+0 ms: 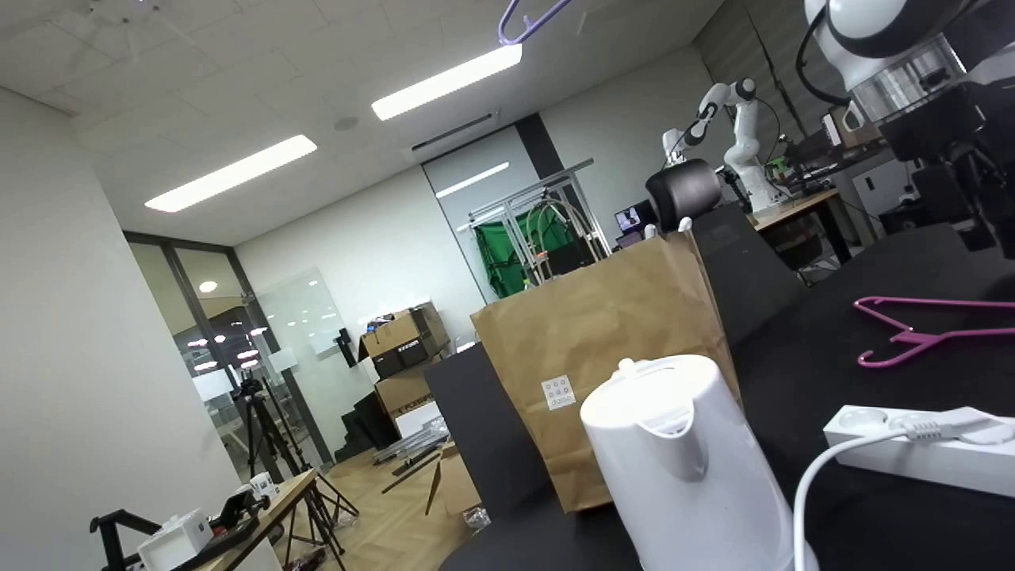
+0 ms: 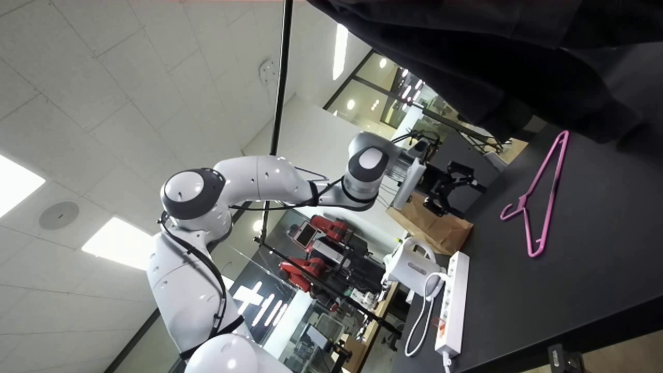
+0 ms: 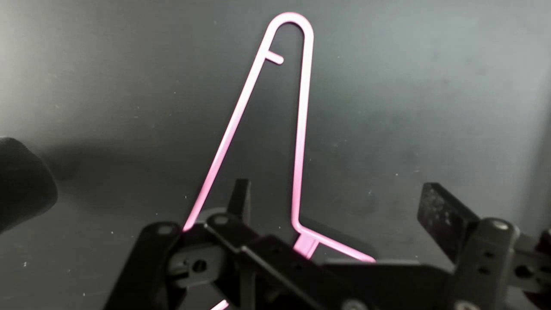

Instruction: Put the pink hanger on the rack.

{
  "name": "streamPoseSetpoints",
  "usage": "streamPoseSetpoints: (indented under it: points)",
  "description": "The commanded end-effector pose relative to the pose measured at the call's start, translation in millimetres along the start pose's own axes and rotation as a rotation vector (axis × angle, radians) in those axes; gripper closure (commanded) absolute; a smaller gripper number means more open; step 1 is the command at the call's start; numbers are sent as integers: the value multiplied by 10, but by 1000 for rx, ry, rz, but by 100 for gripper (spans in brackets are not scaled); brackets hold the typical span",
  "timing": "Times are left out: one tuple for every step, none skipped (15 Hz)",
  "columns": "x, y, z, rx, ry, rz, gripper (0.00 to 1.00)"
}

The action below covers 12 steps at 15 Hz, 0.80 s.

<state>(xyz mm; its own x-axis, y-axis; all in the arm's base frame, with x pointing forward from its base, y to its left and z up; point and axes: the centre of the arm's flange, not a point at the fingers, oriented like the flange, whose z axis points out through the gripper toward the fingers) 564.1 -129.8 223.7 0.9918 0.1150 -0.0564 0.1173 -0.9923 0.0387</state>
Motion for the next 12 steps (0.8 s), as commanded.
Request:
streamPoseSetpoints:
  points:
    - [174, 154, 334, -11, 36, 10, 0]
    - [190, 172, 424, -19, 49, 10, 0]
    - [207, 187, 506, -19, 50, 11, 0]
    - [217, 197, 579, -16, 58, 9, 0]
    - [228, 194, 652, -15, 63, 4, 0]
    - [241, 187, 710, -14, 70, 0, 0]
    - [251, 170, 773, -10, 78, -6, 0]
    - [264, 158, 820, -8, 83, -10, 0]
    - [280, 142, 865, -4, 88, -14, 0]
    - [291, 124, 902, -3, 92, -18, 0]
    - [302, 104, 930, -2, 97, -22, 0]
    - [311, 83, 955, -3, 107, -27, 0]
